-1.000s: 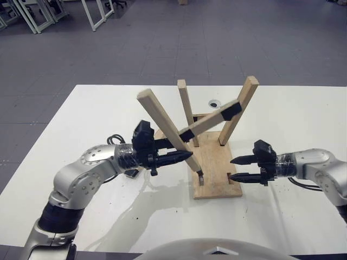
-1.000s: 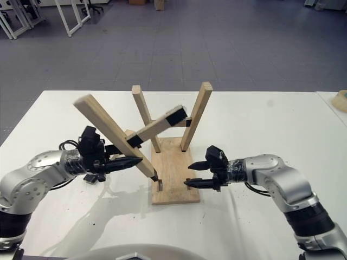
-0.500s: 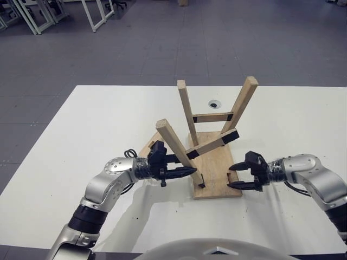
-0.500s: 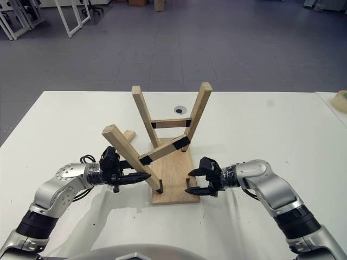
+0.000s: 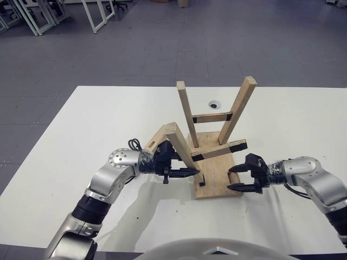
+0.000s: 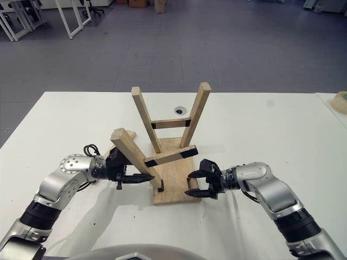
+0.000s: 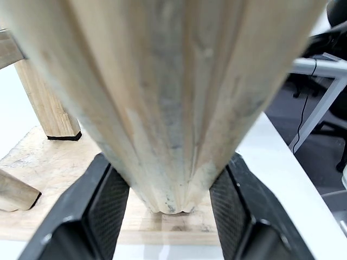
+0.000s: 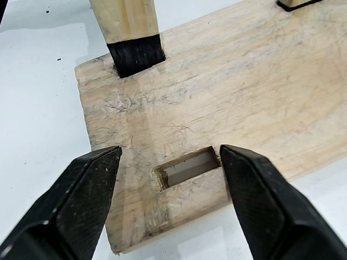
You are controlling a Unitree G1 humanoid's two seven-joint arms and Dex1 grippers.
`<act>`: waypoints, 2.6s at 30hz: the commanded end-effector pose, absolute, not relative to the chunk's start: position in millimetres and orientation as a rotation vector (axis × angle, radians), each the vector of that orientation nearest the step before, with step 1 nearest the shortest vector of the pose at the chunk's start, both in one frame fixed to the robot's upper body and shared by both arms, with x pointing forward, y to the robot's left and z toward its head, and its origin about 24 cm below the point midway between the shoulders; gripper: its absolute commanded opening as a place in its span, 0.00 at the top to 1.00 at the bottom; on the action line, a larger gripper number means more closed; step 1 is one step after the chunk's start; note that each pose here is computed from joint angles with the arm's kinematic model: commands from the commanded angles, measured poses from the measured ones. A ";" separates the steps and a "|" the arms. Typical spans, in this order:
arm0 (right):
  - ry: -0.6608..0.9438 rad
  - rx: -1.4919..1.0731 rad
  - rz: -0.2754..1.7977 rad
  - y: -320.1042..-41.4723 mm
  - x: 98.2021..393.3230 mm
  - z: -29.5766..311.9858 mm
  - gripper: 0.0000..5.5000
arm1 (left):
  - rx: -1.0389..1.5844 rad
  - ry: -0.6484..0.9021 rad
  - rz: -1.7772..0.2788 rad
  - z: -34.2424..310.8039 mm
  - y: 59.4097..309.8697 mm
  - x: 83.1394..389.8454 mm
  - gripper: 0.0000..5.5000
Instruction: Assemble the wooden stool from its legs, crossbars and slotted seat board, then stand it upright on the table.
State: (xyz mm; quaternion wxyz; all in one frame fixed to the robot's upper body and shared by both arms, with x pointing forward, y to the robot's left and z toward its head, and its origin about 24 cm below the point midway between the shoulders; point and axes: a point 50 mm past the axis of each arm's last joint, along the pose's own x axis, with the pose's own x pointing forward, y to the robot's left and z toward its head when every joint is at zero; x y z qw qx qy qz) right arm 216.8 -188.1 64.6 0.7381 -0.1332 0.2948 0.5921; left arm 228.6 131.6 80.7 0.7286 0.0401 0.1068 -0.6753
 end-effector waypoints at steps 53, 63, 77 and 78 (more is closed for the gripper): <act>0.595 -0.120 0.964 -222.8 203.8 51.4 0.39 | 0.453 0.303 -0.838 79.3 199.0 210.1 0.39; 0.623 -0.117 1.006 -206.3 198.6 37.2 0.39 | 0.392 0.432 -0.446 50.0 237.8 192.7 0.39; 0.597 -0.130 1.081 -181.8 204.7 34.6 0.39 | 0.236 0.581 -0.432 18.7 243.6 183.1 0.44; 0.599 -0.132 1.077 -183.7 203.7 34.8 0.39 | 0.229 0.586 -0.436 18.3 242.6 182.5 0.47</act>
